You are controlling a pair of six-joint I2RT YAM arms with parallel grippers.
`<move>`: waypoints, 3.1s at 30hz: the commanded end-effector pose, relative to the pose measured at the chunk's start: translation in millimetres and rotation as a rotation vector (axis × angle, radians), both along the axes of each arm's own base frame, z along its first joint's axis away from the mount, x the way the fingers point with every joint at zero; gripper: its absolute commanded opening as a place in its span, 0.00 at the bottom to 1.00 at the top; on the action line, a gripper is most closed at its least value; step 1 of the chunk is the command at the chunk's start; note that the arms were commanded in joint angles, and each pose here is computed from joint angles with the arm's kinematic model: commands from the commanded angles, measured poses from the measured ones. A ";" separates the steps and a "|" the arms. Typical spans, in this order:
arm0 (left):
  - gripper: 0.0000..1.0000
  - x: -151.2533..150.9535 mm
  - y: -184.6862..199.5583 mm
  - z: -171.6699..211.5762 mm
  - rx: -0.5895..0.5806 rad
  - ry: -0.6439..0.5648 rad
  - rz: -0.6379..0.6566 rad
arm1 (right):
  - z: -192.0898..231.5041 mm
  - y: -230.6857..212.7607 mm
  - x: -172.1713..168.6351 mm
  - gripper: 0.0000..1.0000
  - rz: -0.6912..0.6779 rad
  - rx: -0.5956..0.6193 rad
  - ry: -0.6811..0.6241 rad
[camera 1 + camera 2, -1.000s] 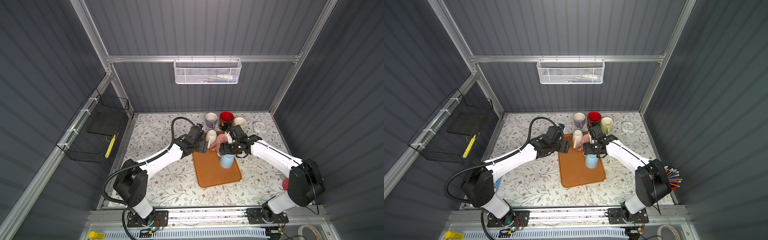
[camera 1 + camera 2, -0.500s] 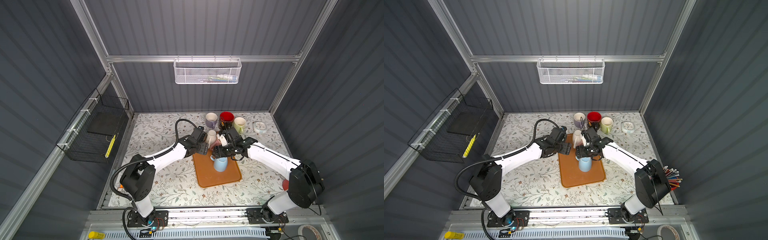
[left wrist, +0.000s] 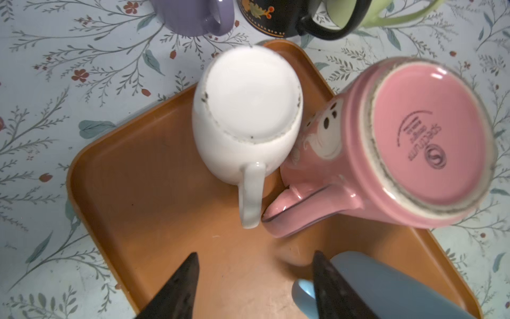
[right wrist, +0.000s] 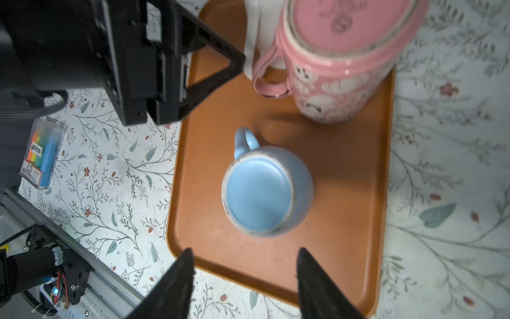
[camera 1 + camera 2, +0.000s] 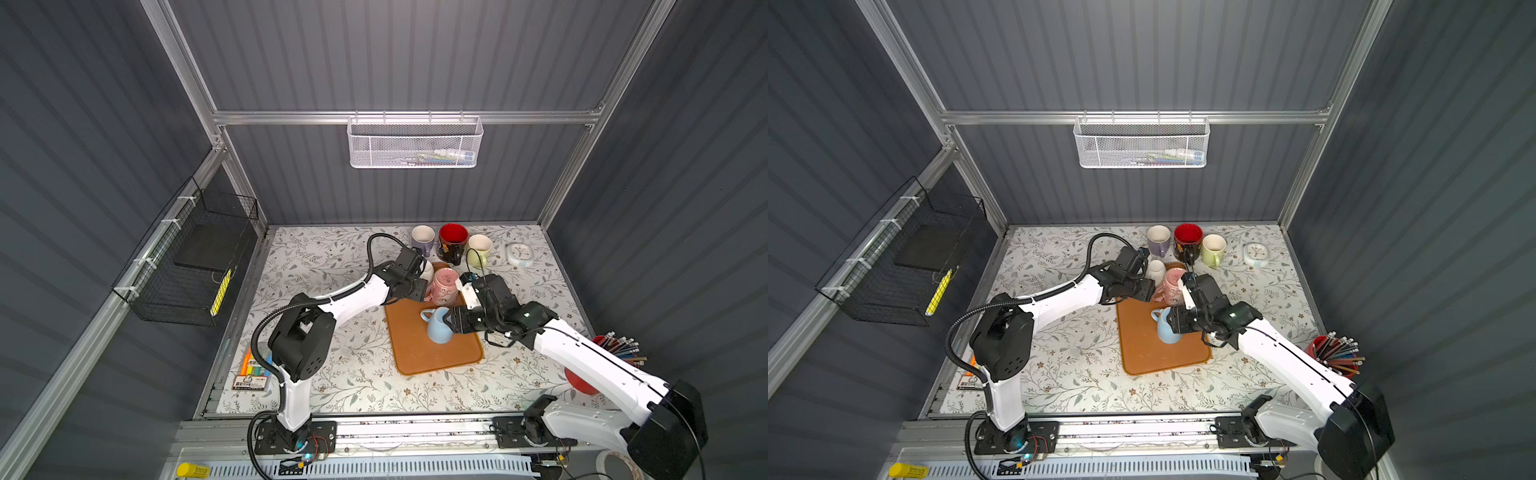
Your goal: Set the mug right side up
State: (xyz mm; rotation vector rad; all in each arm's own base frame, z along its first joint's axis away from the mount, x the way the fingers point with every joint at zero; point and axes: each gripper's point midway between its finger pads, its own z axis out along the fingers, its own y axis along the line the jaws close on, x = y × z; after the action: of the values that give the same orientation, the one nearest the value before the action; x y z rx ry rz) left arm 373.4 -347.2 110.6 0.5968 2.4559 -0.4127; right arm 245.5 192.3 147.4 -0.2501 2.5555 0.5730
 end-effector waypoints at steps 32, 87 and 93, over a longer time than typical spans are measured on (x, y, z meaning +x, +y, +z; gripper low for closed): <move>0.37 -52.4 1.0 -53.4 0.055 0.124 -0.042 | -61.8 0.3 32.0 0.00 -0.101 -0.056 0.118; 0.76 -130.9 49.8 1.9 -0.004 -0.101 0.064 | -48.5 15.8 61.1 0.58 -0.303 -0.163 0.021; 0.79 -135.9 70.2 5.5 0.017 -0.130 0.085 | -67.5 13.6 60.3 0.46 -0.298 -0.238 0.051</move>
State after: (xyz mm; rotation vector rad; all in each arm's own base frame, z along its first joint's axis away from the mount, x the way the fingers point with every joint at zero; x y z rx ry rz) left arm 237.9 -293.8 120.5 0.5280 2.3466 -0.3810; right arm 302.4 209.8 82.0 0.0554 2.6461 0.2273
